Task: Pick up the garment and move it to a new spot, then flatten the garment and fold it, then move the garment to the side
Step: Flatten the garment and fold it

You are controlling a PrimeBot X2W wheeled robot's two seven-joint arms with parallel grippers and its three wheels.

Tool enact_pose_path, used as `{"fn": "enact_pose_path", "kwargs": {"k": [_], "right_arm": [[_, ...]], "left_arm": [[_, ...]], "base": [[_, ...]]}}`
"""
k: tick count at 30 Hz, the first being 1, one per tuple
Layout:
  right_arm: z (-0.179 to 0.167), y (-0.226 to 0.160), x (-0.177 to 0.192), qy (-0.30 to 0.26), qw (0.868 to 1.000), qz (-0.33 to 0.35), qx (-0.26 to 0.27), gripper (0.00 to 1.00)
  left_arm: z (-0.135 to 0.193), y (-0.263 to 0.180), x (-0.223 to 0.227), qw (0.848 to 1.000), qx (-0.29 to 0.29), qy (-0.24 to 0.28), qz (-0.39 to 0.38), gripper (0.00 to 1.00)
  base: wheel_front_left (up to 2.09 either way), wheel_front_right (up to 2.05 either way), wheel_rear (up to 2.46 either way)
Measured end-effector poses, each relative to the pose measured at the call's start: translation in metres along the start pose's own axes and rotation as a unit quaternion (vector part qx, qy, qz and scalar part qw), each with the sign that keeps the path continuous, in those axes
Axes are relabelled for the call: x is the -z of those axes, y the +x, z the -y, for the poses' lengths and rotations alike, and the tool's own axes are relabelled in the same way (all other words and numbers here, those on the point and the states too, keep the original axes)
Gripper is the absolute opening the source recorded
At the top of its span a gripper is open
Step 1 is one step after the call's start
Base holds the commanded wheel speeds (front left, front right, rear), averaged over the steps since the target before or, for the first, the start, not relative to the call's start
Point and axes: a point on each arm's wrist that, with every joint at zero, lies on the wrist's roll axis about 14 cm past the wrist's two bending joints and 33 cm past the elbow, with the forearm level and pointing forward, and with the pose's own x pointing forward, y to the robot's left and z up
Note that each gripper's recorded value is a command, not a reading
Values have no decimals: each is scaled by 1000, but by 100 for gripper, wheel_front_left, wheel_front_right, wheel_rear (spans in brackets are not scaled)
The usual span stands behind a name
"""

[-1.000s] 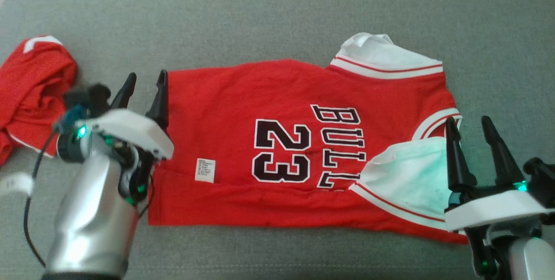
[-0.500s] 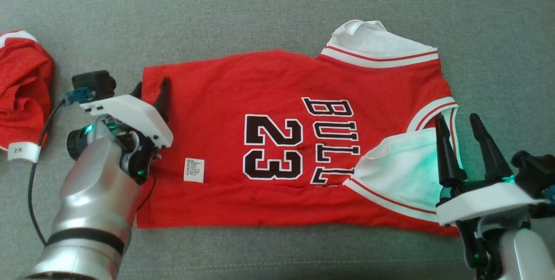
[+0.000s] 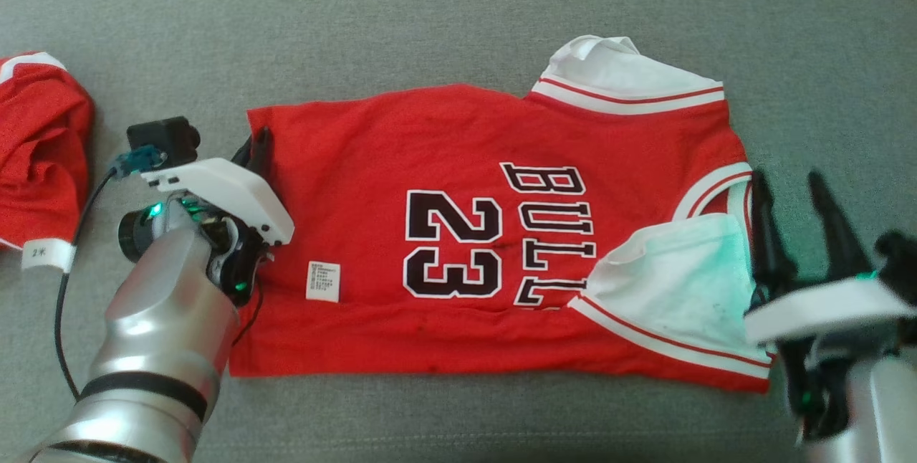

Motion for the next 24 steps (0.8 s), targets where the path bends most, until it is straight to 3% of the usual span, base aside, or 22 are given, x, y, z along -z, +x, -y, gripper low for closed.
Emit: {"fn": "enact_pose_path", "kwargs": {"k": [5, 11, 15, 24], "right_arm": [[3, 35, -25, -19, 1000, 18, -5, 100], [-4, 89, -31, -34, 999, -18, -31, 100], [-22, 118, -21, -52, 995, -62, -59, 100], [-50, 138, 25, -86, 979, -155, -104, 100]], "left_arm": [[-3, -3, -2, 1000, -2, 2, 8, 0], [-2, -1, -11, 1000, 1, 10, 20, 0], [-1, 1, -14, 1000, 6, 9, 28, 0], [-1, 4, -7, 1000, 7, 4, 22, 0]], "base": [[0, 0, 0], [0, 0, 0], [0, 0, 0], [0, 0, 0]]}}
